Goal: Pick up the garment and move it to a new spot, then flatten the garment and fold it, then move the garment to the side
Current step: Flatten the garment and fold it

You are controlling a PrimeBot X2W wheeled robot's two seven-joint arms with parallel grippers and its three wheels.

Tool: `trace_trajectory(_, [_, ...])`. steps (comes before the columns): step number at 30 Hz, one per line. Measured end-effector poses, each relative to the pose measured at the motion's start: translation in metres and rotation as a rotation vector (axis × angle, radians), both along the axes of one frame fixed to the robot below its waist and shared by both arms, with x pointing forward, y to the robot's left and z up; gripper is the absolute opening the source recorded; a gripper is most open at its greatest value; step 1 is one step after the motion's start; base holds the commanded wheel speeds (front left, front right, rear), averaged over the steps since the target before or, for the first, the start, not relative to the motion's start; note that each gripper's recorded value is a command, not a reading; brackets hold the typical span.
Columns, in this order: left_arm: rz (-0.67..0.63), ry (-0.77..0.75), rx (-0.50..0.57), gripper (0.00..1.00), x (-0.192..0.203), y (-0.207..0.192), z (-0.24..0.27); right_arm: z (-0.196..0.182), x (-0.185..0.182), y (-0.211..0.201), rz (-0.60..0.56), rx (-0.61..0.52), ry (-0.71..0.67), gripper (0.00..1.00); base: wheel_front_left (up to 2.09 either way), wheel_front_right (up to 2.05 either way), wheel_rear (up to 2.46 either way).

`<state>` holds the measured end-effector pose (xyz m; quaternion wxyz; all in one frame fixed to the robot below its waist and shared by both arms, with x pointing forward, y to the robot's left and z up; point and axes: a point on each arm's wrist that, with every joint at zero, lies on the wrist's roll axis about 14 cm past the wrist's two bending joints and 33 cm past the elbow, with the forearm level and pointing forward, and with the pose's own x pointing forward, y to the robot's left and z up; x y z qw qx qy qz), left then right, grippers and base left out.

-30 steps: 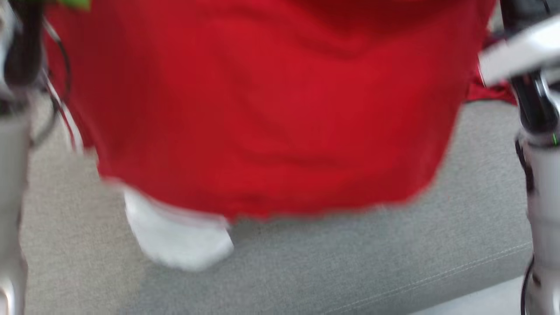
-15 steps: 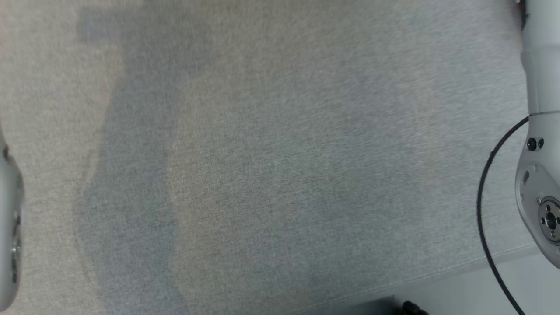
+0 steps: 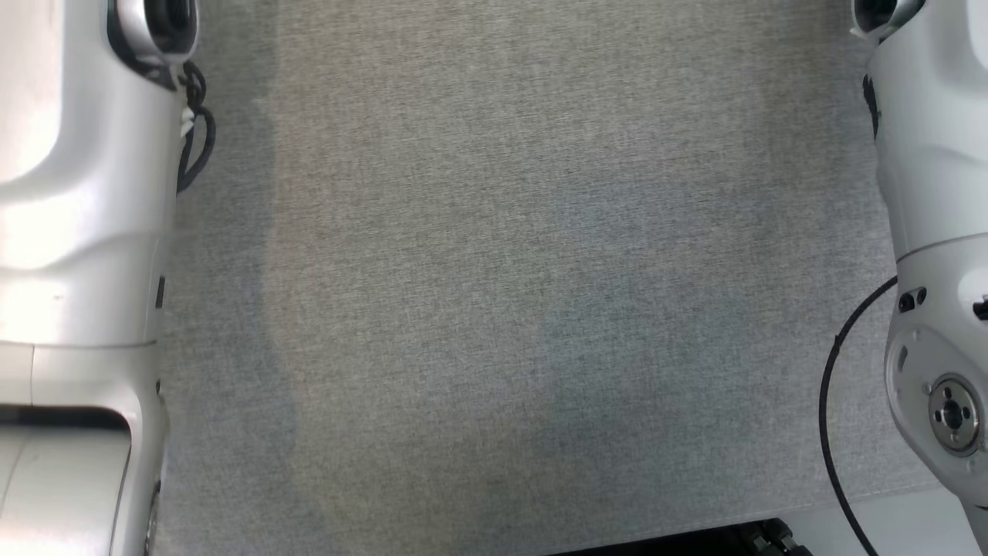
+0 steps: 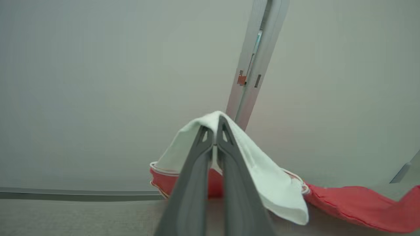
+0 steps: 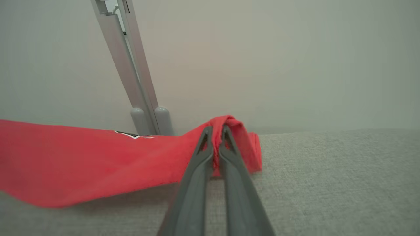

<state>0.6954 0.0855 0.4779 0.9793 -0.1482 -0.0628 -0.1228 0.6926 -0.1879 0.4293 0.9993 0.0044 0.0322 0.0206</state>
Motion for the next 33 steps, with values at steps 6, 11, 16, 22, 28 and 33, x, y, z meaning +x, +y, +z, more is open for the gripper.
trace_trajectory(6, [0.037,-0.02,-0.025,0.0,-0.023,0.019,0.009,0.009,-0.012,0.002,-0.008,0.049,-0.014,0.0,0.0,0.0,0.0])
trace_trajectory(11, [0.043,-0.01,-0.043,0.0,-0.059,0.028,0.01,0.024,-0.035,0.0,-0.022,0.108,-0.035,0.0,0.0,0.0,0.0])
trace_trajectory(16, [0.053,0.002,-0.068,0.0,-0.101,0.038,0.014,0.039,-0.066,0.003,-0.015,0.162,-0.059,0.0,0.0,0.0,0.0])
trace_trajectory(22, [0.042,0.018,-0.131,0.0,-0.166,0.039,0.022,0.047,-0.119,0.003,-0.011,0.22,-0.061,0.0,0.0,0.0,0.0])
trace_trajectory(28, [0.049,0.079,-0.185,0.0,-0.241,0.035,0.02,0.049,-0.181,-0.01,-0.035,0.251,-0.053,0.0,0.0,0.0,0.0])
trace_trajectory(33, [0.036,0.136,-0.233,0.0,-0.295,0.026,0.021,0.043,-0.234,-0.015,-0.064,0.291,-0.035,0.0,0.0,0.0,0.0])
